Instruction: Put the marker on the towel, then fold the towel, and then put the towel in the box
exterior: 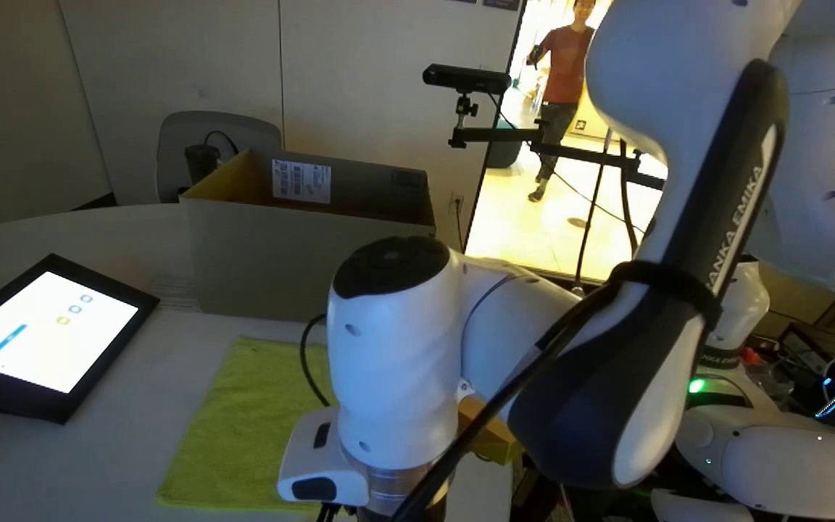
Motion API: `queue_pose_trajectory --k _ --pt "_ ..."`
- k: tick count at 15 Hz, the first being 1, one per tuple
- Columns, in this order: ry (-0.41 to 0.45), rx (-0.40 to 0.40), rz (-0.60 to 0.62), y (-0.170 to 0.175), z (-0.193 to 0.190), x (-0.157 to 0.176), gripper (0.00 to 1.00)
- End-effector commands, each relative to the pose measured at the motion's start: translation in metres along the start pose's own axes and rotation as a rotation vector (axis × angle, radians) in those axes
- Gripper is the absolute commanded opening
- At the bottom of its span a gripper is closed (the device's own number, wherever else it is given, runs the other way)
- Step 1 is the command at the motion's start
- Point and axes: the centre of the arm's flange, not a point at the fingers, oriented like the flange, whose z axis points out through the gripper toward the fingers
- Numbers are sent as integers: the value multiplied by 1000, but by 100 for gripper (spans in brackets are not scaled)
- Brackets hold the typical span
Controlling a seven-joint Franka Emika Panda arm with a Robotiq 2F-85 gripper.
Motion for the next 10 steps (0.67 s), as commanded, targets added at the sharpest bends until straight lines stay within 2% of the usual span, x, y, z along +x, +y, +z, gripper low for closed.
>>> queue_pose_trajectory --k 1,5,10 --pt "-42 -8 -197 13 22 25 100" --pt "-40 -34 -387 26 35 37 100" --pt "-11 -76 -484 52 41 60 100"
